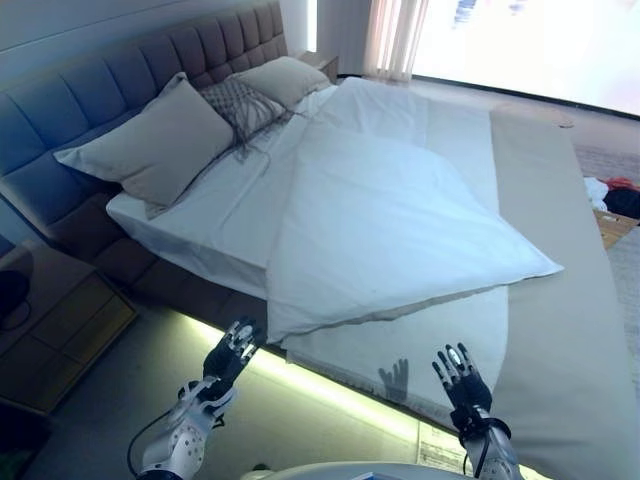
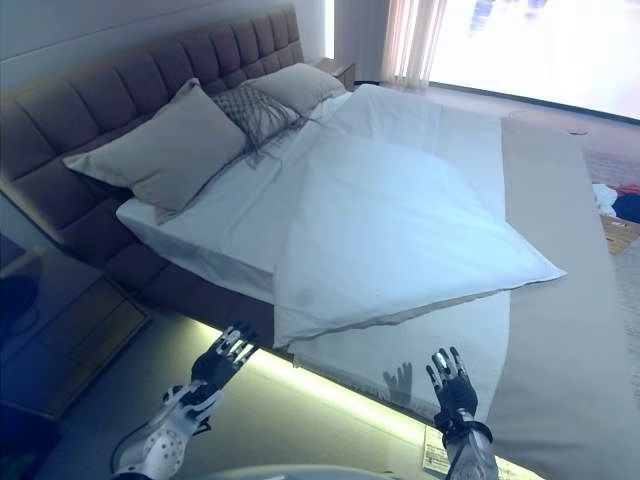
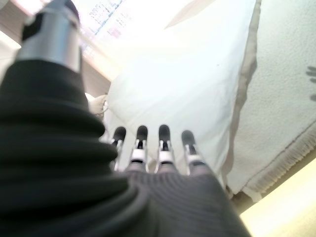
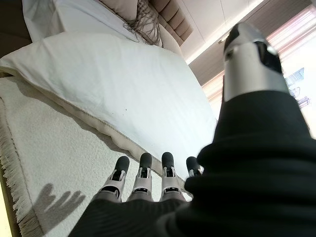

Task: Make the bed neatly

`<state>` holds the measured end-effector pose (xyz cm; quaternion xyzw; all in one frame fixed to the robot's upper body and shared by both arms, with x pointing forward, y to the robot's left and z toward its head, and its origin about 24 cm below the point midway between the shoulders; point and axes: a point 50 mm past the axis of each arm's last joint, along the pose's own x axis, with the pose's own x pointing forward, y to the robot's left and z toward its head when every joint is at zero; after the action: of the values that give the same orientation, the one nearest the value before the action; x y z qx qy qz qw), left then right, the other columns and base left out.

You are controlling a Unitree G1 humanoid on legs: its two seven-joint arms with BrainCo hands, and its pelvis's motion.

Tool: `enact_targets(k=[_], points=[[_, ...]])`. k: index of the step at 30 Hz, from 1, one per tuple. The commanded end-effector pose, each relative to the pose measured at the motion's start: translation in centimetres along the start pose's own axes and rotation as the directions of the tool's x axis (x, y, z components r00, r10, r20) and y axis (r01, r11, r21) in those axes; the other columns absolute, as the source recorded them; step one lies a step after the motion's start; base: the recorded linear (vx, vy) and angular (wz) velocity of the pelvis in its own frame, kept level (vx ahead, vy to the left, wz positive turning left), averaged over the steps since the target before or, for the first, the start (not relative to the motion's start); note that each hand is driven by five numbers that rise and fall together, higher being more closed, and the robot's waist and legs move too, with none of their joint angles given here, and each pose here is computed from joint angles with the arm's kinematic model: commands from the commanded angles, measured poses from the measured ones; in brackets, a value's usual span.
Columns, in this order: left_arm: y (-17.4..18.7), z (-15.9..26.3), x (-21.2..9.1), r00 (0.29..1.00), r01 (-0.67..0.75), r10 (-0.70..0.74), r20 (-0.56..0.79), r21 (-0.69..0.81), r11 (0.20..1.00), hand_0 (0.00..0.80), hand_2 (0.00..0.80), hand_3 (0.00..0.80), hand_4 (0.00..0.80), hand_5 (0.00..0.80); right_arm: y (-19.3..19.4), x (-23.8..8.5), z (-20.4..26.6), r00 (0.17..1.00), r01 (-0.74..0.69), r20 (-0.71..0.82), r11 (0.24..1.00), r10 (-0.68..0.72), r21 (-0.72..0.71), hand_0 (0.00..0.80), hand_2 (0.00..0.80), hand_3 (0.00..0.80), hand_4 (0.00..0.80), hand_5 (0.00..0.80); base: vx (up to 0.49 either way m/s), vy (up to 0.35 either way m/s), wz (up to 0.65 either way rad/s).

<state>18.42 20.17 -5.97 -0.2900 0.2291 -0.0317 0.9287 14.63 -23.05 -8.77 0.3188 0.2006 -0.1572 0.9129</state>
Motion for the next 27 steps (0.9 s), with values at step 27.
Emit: enact_targets(k=[27], points=[[-0.2, 1.7, -0.1, 0.992, 0.078, -0.076, 0.099, -0.012, 0.997, 0.000, 0.000, 0.000, 0.000, 0.000, 1.7, 1.1, 3.0, 0.994, -0.102, 0.029, 0.993, 0.104, -0.051, 0.000, 0.000, 0.000, 0.000, 0.000, -0.015, -0.044, 0.01]])
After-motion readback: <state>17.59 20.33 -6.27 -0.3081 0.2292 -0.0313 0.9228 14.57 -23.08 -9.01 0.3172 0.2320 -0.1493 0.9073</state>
